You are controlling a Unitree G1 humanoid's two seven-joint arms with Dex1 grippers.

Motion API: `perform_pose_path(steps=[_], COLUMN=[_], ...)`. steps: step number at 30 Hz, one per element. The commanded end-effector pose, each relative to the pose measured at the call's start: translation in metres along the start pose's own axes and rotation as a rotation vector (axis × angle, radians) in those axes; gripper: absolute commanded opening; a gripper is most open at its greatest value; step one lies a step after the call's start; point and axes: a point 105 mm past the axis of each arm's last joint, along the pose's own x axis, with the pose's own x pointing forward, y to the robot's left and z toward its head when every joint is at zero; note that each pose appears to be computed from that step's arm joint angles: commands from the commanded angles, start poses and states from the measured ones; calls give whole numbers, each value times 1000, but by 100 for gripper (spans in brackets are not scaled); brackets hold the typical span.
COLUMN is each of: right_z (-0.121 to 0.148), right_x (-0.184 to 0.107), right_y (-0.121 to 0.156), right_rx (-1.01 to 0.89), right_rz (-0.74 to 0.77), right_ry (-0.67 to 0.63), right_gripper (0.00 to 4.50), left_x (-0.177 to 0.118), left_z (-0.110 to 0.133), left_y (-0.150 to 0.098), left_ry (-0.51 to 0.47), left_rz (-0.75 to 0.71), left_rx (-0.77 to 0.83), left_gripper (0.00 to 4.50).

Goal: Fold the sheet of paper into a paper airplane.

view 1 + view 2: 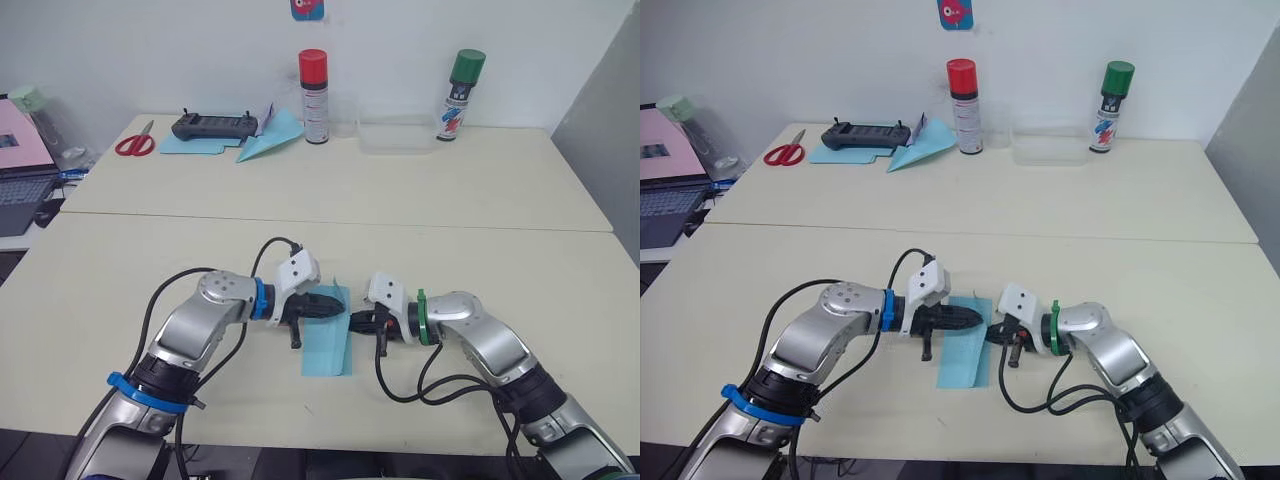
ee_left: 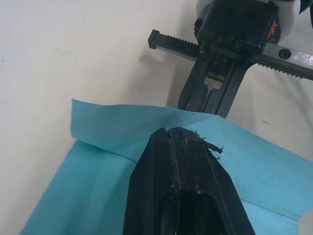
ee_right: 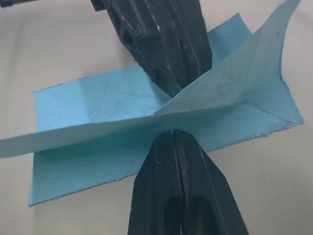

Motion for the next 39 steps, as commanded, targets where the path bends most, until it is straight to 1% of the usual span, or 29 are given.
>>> perform_pose_path(steps=[1,4,6,7,10,14,18,21,25,33,35,39], right_z=[1,8,9,10,18,24,31,35,45,45,47,48], right_x=[-14,-27,-35,-38,-43,-47,-49,-52,-59,-56,-55,-52], right_y=[-16,-14,-19,-19,-20,-17,-12,-14,-17,-6,-3,4], right_rx=[109,189,266,300,412,488,605,673,762,769,772,782], right_rz=[-80,-50,-68,-69,-59,-42,-6,-3,23,38,48,81], right_ry=[-14,-25,-20,-27,-63,-72,-107,-131,-197,-151,-149,-144], right_gripper=[58,156,237,261,261,261,261,261,261,261,261,261], left_x=[1,4,7,8,9,10,11,11,11,12,14,19], left_z=[4,4,5,5,6,6,8,9,9,12,16,35], left_y=[-2,-2,-1,-1,-1,-2,-2,-1,0,0,0,-3], left_ry=[-6,-6,-8,-9,-10,-12,-15,-15,-13,-15,-24,-76], left_rz=[-4,-12,-18,-20,-22,-26,-29,-30,-31,-39,-43,-63], left_rx=[43,49,54,56,60,63,66,70,74,82,91,100], left_gripper=[0,0,0,0,0,0,0,0,0,0,0,0])
